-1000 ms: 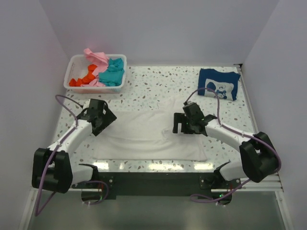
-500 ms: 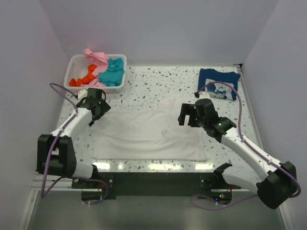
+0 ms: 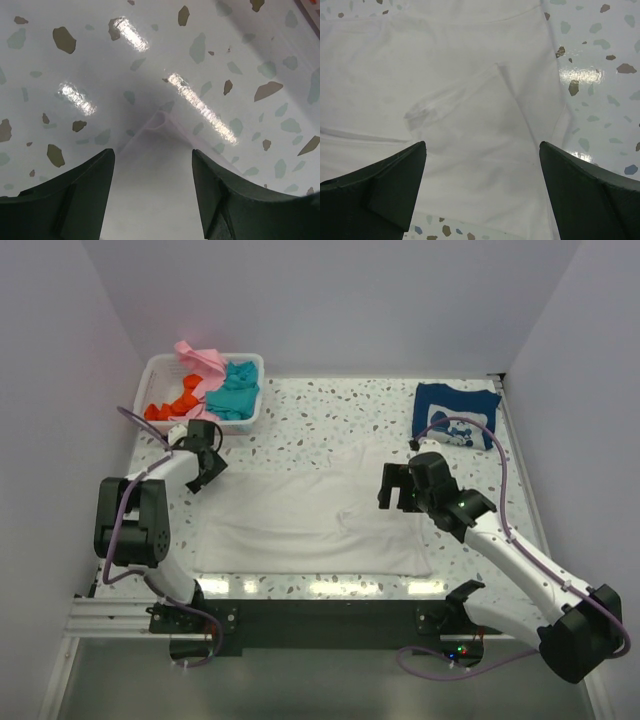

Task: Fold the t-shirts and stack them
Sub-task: Fold the tshirt

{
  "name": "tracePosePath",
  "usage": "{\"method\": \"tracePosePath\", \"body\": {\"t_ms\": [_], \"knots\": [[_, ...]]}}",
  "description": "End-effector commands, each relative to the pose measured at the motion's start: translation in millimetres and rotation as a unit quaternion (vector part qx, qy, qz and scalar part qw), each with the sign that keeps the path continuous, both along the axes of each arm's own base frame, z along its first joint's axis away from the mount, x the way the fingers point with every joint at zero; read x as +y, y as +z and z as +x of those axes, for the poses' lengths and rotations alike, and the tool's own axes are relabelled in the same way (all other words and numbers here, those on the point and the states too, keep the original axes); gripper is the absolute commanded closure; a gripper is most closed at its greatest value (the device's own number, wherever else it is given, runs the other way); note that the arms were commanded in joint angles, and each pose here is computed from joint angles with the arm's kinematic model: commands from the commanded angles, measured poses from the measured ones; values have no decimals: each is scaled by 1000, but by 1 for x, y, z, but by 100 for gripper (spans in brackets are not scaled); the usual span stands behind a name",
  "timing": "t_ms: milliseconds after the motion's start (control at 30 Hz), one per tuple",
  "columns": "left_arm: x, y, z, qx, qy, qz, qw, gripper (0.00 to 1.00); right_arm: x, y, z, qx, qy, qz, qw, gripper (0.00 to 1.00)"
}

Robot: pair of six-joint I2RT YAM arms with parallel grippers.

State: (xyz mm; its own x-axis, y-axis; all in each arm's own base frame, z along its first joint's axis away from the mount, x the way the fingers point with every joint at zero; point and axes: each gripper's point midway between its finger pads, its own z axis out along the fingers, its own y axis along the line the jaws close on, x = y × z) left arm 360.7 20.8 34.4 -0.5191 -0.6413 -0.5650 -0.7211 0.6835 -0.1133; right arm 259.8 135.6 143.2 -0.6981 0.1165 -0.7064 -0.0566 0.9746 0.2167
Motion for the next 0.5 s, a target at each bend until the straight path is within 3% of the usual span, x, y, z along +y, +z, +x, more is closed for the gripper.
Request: {"method": "tracePosePath", "body": {"t_ms": [0,300,467], "knots": [[13,15,31,-40,9,30,999,33,-8,1,1,-9,-14,-11,1000,1],[23,4,37,-30,15,53,998,33,-10,-4,2,-6,-18,-19,1000,1],[19,-4,42,-22,8,45,999,41,-10,-9,2,1,-19,-23,1000,1]]}}
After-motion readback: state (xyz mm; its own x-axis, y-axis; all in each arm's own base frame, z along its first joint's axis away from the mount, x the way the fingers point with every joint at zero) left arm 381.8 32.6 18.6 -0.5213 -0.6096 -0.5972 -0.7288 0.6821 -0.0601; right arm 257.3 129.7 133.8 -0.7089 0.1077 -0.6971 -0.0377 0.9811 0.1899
